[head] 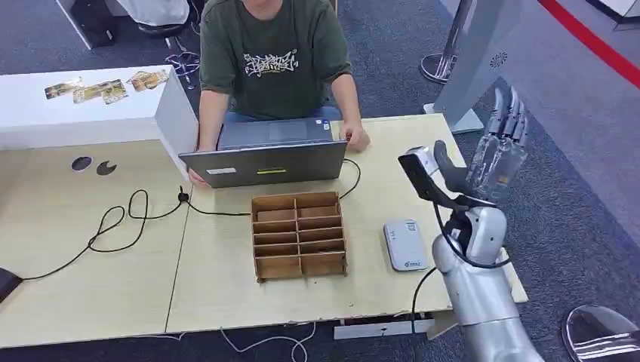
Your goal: Pass the card to the sensor for recognition and then transmit it.
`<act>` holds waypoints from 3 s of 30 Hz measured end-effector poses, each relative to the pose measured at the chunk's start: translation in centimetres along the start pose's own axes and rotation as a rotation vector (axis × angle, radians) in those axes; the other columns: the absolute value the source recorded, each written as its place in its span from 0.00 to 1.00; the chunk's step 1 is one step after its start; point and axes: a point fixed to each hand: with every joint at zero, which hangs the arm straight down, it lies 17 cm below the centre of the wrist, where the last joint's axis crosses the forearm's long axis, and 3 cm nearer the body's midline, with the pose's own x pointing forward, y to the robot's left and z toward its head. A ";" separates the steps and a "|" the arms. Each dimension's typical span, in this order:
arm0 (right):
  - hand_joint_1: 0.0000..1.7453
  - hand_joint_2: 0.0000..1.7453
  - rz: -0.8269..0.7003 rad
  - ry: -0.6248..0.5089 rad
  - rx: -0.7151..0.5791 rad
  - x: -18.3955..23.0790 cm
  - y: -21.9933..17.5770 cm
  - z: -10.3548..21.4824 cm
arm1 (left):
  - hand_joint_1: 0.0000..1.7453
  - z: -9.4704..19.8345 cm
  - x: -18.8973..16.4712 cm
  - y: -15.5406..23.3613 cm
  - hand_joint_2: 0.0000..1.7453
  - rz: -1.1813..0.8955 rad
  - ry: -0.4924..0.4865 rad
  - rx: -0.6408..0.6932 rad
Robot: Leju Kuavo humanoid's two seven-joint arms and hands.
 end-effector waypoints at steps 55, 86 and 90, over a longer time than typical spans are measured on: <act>0.00 1.00 0.044 0.231 0.241 -3.6 -2.9 20.5 | 0.00 -0.4 -1.1 -2.6 0.00 0.186 -0.025 0.008; 0.00 1.00 0.007 0.250 0.426 -3.2 -1.6 26.1 | 0.00 -0.4 -1.5 -3.1 0.00 0.246 -0.031 0.004; 0.00 1.00 -0.002 0.204 0.463 -1.9 -0.2 26.4 | 0.00 -0.3 -1.5 -3.2 0.00 0.243 -0.030 -0.001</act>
